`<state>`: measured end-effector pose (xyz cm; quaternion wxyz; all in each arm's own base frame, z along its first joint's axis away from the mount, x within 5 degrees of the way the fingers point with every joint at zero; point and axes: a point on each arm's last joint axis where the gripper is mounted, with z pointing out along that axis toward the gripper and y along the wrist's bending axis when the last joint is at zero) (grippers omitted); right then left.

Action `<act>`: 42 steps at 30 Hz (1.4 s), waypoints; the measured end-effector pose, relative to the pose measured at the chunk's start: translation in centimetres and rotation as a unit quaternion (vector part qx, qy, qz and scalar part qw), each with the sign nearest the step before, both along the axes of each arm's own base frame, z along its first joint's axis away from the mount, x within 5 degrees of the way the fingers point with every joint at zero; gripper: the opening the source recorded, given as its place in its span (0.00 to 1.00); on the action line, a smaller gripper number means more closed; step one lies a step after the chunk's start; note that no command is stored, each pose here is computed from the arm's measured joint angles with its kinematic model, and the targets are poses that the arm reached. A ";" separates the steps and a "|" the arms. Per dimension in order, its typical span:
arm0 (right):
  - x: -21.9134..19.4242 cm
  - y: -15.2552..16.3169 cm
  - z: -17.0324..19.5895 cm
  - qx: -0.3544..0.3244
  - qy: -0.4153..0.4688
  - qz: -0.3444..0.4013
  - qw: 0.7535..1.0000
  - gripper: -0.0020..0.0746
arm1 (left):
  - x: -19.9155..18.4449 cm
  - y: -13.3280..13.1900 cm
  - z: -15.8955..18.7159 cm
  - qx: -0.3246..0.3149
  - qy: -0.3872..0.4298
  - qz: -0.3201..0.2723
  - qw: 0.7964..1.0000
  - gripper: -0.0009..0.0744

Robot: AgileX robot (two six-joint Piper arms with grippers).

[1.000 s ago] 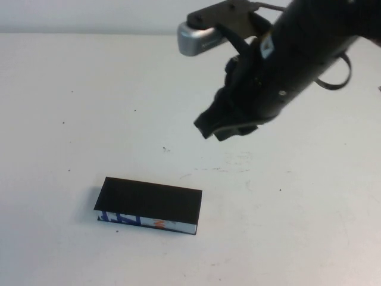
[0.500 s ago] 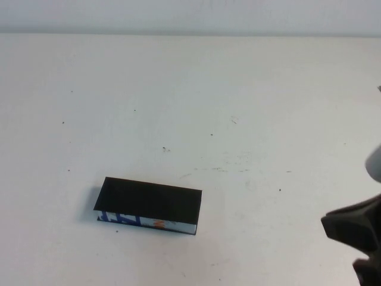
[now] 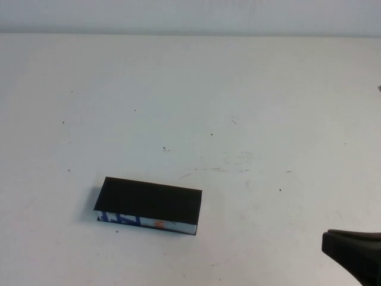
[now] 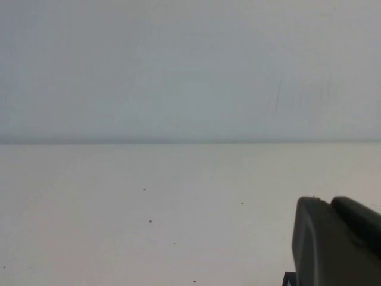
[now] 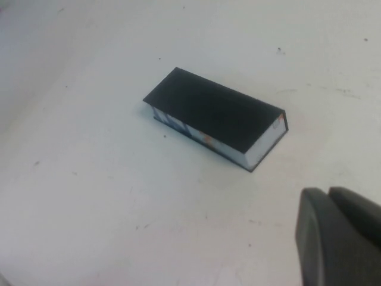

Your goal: Return glasses to glasses case

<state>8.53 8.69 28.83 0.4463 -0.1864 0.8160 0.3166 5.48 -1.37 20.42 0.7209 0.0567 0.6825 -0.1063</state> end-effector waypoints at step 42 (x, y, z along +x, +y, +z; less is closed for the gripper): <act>-3.2 -8.2 -11.6 -0.063 -0.100 -0.341 0.933 0.01 | 0.0 0.0 0.0 0.003 -0.001 0.003 1.000 0.01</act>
